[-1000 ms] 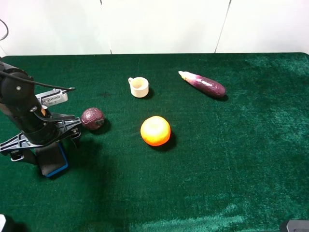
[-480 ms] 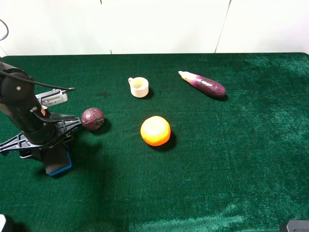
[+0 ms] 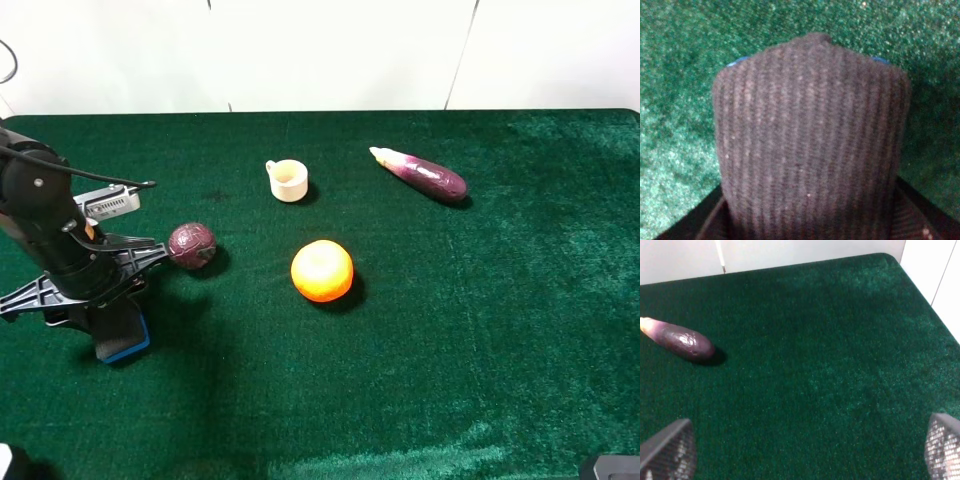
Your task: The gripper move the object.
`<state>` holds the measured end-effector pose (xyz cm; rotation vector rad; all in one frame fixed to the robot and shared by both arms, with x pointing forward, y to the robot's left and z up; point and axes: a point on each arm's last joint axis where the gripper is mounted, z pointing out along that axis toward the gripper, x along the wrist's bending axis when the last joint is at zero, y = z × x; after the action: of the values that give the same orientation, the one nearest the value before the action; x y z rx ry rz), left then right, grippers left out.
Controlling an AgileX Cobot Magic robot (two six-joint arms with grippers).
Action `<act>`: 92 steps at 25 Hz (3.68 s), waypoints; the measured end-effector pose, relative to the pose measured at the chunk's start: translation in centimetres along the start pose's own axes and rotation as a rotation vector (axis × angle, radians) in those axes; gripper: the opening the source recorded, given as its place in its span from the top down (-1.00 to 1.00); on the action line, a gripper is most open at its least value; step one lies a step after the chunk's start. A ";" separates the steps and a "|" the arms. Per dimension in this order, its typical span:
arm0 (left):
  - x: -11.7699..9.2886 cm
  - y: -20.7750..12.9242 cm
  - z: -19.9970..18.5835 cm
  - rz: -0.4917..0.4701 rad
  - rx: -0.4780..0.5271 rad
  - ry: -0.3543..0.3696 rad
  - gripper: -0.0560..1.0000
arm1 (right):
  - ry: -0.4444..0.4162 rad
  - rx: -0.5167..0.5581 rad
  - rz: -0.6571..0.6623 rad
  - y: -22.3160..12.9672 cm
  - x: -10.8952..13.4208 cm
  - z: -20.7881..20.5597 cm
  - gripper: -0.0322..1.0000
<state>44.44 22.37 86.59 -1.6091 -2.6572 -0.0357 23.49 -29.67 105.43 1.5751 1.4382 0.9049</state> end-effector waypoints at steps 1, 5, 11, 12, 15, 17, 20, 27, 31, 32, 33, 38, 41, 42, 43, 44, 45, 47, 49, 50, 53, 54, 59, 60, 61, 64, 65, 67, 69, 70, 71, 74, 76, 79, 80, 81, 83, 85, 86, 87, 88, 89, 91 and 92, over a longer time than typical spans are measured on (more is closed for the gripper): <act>0.0 0.0 0.0 0.000 0.001 0.001 -0.21 | 0.000 0.000 0.000 0.0 0.0 0.0 -0.41; 0.1 -0.1 -0.3 -0.005 0.004 0.001 -0.21 | 0.000 0.000 0.000 0.0 0.0 0.0 -0.41; 0.5 -0.6 -2.8 -0.021 -0.017 -0.036 -0.21 | 0.000 0.000 0.000 0.0 0.0 0.0 -0.41; 0.6 -0.6 -3.2 -0.022 -0.019 -0.038 -0.21 | 0.000 0.000 0.000 0.0 0.0 0.0 -0.41; 1.1 -1.0 -4.5 -0.023 -0.022 -0.040 -0.21 | 0.000 0.000 0.000 0.0 0.0 0.0 -0.41; 1.5 -1.3 -5.3 -0.018 -0.020 -0.036 -0.21 | 0.000 0.000 0.000 0.0 0.0 0.0 -0.41; 1.6 -1.3 -7.0 0.015 -0.019 -0.031 -0.21 | 0.000 0.000 0.000 0.0 0.0 0.0 -0.41; 0.9 -0.6 -11.1 0.160 -0.002 -0.011 -0.21 | 0.000 0.000 0.000 0.0 0.0 0.0 -0.41; 0.1 0.0 -13.6 0.255 0.013 -0.026 -0.21 | 0.000 0.000 0.000 0.0 0.0 0.0 -0.41; -0.2 0.1 -14.3 0.275 0.016 -0.036 -0.21 | 0.000 0.000 0.000 0.0 0.0 0.0 -0.41; -0.3 0.2 -14.8 0.292 0.019 -0.042 -0.21 | 0.000 0.000 0.000 0.0 0.0 0.0 -0.41; -0.8 0.5 -17.0 0.354 0.023 -0.061 -0.21 | 0.000 0.000 0.000 0.0 0.0 0.0 -0.41; -1.1 0.7 -17.8 0.375 0.014 -0.075 -0.21 | 0.000 0.000 0.000 0.0 0.0 0.0 -0.41; -1.3 0.6 -18.0 0.387 0.006 -0.081 -0.21 | 0.000 0.000 0.000 0.0 0.0 0.0 -0.41; -1.4 0.6 -18.2 0.396 -0.001 -0.086 -0.21 | 0.000 0.000 0.000 0.0 0.0 0.0 -0.41; -1.6 0.5 -18.4 0.405 -0.006 -0.090 -0.21 | 0.000 0.000 0.000 0.0 0.0 0.0 -0.41; -1.8 0.4 -18.6 0.415 -0.011 -0.094 -0.21 | 0.000 0.000 0.000 0.0 0.0 0.0 -0.41; -2.1 0.3 -18.9 0.428 -0.021 -0.103 -0.21 | 0.000 0.000 0.000 0.0 0.0 0.0 -0.41; -2.3 0.2 -19.1 0.439 -0.027 -0.107 -0.21 | 0.000 0.000 0.000 0.0 0.0 0.0 -0.41; -2.4 0.2 -19.3 0.442 -0.032 -0.111 -0.21 | 0.000 0.000 0.000 0.0 0.0 0.0 -0.41; -3.0 0.2 -19.5 0.469 -0.031 -0.110 -0.21 | 0.000 0.000 0.000 0.0 0.0 0.0 -0.41; -3.5 0.3 -19.5 0.483 -0.027 -0.107 -0.21 | 0.000 0.000 0.000 0.0 0.0 0.0 -0.41; -7.8 0.6 -19.4 0.583 -0.025 -0.106 -0.21 | 0.000 0.000 0.000 0.0 0.0 0.0 -0.41; -8.7 0.7 -19.2 0.598 -0.022 -0.104 -0.21 | 0.000 0.000 0.000 0.0 0.0 0.0 -0.41; -9.8 0.7 -19.3 0.615 -0.027 -0.108 -0.21 | 0.000 0.000 0.000 0.0 0.0 0.0 -0.41; -12.7 0.4 -19.1 0.666 -0.034 -0.115 -0.21 | 0.000 0.000 0.000 0.0 0.0 0.0 -0.41; -13.6 0.3 -19.1 0.681 -0.037 -0.119 -0.21 | 0.000 0.000 0.000 0.0 0.0 0.0 -0.41; -15.5 -0.1 -19.0 0.714 -0.045 -0.128 -0.21 | 0.000 0.000 0.000 0.0 0.0 0.0 -0.41; -17.5 -0.4 -18.9 0.744 -0.057 -0.141 -0.21 | 0.000 0.000 0.000 0.0 0.0 0.0 -0.41; -18.4 -0.7 -18.9 0.759 -0.062 -0.148 -0.21 | 0.000 0.000 0.000 0.0 0.0 0.0 -0.41; -19.2 -0.9 -18.9 0.773 -0.069 -0.155 -0.21 | 0.000 0.000 0.000 0.0 0.0 0.0 -0.41; -21.7 -1.7 -18.7 0.813 -0.084 -0.175 -0.21 | 0.000 0.000 0.000 0.0 0.0 0.0 -0.41; -23.0 -2.3 -18.5 0.836 -0.092 -0.186 -0.21 | 0.000 0.000 0.000 0.0 0.0 0.0 -0.41; -24.7 -3.2 -18.1 0.869 -0.100 -0.198 -0.21 | 0.000 0.000 0.000 0.0 0.0 0.0 -0.41; -25.2 -3.5 -18.0 0.879 -0.101 -0.201 -0.21 | 0.000 0.000 0.000 0.0 0.0 0.0 -0.41; -25.6 -3.9 -17.9 0.890 -0.102 -0.203 -0.21 | 0.000 0.000 0.000 0.0 0.0 0.0 -0.41; -26.4 -4.9 -17.6 0.908 -0.091 -0.219 -0.21 | 0.000 0.000 0.000 0.0 0.0 0.0 -0.41; -27.0 -5.6 -17.4 0.922 -0.081 -0.227 -0.21 | 0.000 0.000 0.000 0.0 0.0 0.0 -0.41; -27.2 -6.0 -17.1 0.928 -0.075 -0.226 -0.21 | 0.000 0.000 0.000 0.0 0.0 0.0 -0.41; -27.4 -6.4 -16.9 0.930 -0.072 -0.223 -0.21 | 0.000 0.000 0.000 0.0 0.0 0.0 -0.41; -27.5 -6.7 -16.7 0.933 -0.069 -0.221 -0.21 | 0.000 0.000 0.000 0.0 0.0 0.0 -0.41; -27.7 -7.0 -16.4 0.936 -0.063 -0.215 -0.21 | 0.000 0.000 0.000 0.0 0.0 0.0 -0.41; -28.0 -7.7 -15.8 0.943 -0.053 -0.204 -0.21 | 0.000 0.000 0.000 0.0 0.0 0.0 -0.41; -28.2 -8.1 -15.5 0.948 -0.049 -0.200 -0.21 | 0.000 0.000 0.000 0.0 0.0 0.0 -0.41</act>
<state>50.62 -6.88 100.92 -2.8009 -1.7218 0.0910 23.49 -29.67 105.43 1.5751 1.4382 0.9049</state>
